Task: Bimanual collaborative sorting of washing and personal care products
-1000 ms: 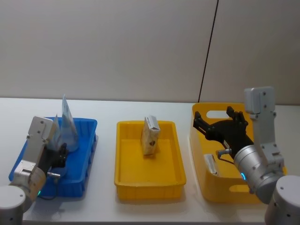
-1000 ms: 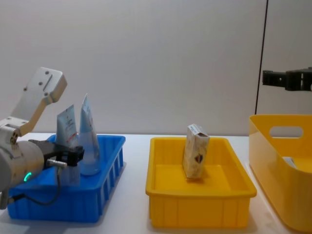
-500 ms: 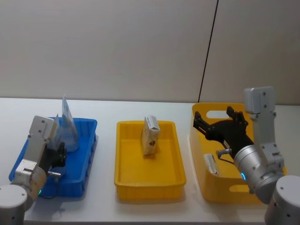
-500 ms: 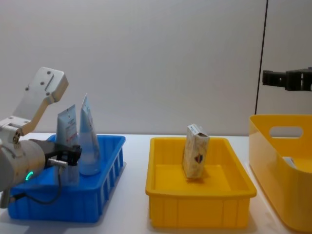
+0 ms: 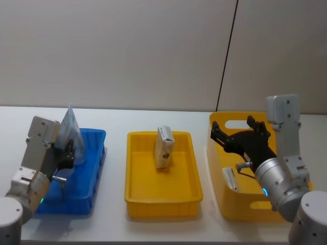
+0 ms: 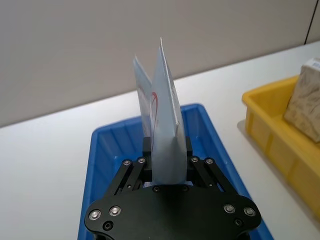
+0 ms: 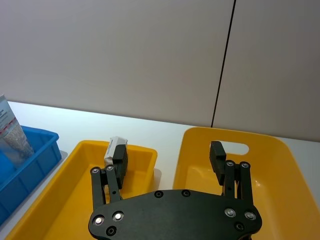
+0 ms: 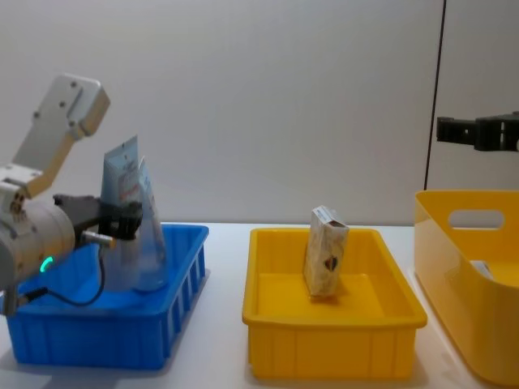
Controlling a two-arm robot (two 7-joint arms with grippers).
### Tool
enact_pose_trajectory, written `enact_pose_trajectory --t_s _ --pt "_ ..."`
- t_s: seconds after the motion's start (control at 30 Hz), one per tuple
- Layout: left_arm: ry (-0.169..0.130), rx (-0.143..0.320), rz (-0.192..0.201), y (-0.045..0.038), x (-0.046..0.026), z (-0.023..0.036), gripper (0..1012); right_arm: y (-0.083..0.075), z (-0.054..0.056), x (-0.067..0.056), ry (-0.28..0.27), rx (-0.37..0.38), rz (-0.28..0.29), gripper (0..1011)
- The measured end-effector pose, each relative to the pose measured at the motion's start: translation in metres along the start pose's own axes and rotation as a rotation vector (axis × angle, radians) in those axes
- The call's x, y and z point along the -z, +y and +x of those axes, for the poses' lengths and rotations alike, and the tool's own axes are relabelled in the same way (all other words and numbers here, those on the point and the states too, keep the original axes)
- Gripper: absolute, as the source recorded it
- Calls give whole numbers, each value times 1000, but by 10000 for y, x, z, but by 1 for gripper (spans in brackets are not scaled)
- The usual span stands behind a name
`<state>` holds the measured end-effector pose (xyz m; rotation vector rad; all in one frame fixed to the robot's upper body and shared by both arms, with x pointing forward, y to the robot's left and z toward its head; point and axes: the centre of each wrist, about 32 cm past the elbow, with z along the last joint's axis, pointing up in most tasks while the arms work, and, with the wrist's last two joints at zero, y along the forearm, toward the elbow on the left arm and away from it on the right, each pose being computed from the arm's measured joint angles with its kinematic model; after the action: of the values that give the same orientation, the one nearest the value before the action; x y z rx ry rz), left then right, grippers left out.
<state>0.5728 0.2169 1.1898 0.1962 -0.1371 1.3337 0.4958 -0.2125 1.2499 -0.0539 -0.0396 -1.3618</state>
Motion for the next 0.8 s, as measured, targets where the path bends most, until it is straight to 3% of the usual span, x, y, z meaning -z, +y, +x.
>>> enact_pose_trajectory --t_s 0.2,0.27,0.57,0.8 --pt "7 21 -64 45 -83 57 280 0 0 0 0 0 0 1002" --pt "15 33 -99 78 -141 87 280 0 0 0 0 0 0 1002" --pt "31 79 -161 158 -271 165 280 0 0 0 0 0 0 1002" --pt "33 152 -188 204 -390 221 280 0 0 0 0 0 0 1002"
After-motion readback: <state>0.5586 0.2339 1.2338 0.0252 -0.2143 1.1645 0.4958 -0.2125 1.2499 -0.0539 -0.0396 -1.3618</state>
